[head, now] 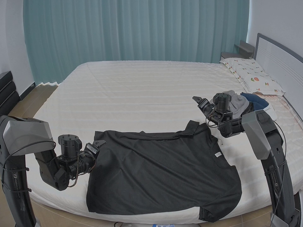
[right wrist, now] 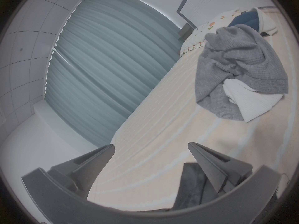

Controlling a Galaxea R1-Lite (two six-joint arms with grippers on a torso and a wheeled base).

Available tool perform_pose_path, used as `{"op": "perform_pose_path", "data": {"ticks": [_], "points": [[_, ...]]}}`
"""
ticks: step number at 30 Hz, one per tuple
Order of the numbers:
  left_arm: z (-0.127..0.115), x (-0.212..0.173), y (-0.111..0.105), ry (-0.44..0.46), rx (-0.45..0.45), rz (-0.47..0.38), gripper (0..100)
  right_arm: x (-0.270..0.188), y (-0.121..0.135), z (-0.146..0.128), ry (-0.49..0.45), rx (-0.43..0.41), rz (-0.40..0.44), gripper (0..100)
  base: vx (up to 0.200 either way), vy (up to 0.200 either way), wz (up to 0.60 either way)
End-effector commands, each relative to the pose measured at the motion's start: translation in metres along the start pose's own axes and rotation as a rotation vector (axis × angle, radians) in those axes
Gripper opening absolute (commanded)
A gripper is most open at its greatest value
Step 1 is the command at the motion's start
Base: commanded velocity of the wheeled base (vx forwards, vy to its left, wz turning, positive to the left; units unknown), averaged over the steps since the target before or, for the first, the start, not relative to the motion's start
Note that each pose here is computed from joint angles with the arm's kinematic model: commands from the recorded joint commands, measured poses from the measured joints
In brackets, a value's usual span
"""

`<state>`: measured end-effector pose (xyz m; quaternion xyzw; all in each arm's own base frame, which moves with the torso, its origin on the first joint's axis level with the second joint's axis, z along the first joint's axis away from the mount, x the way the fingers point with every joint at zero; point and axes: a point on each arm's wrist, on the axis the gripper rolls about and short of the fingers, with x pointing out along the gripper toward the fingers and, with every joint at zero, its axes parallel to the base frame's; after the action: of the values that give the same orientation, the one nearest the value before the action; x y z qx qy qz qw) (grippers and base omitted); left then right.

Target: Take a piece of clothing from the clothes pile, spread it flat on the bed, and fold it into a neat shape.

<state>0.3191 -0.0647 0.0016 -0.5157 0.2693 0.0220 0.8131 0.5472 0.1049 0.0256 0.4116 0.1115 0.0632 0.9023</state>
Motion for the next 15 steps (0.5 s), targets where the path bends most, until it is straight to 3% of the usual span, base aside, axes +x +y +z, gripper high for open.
{"op": "perform_pose_path", "data": {"ticks": [1,10,11,15], "points": [[-0.001,0.001,0.001,0.002,0.0,0.002,100,-0.005,-0.011,0.012,0.004,0.009,-0.041,100,0.0,0.0,0.0],[-0.001,0.001,0.001,0.004,0.002,0.002,100,-0.046,0.019,0.017,0.128,0.011,-0.037,100,0.0,0.0,0.0],[-0.001,0.001,0.001,0.004,0.002,0.002,100,-0.054,0.035,0.006,0.167,0.004,-0.027,100,0.0,0.0,0.0],[-0.001,0.001,0.001,0.004,0.002,0.002,100,-0.06,0.046,-0.028,0.263,-0.009,-0.044,100,0.0,0.0,0.0]]}}
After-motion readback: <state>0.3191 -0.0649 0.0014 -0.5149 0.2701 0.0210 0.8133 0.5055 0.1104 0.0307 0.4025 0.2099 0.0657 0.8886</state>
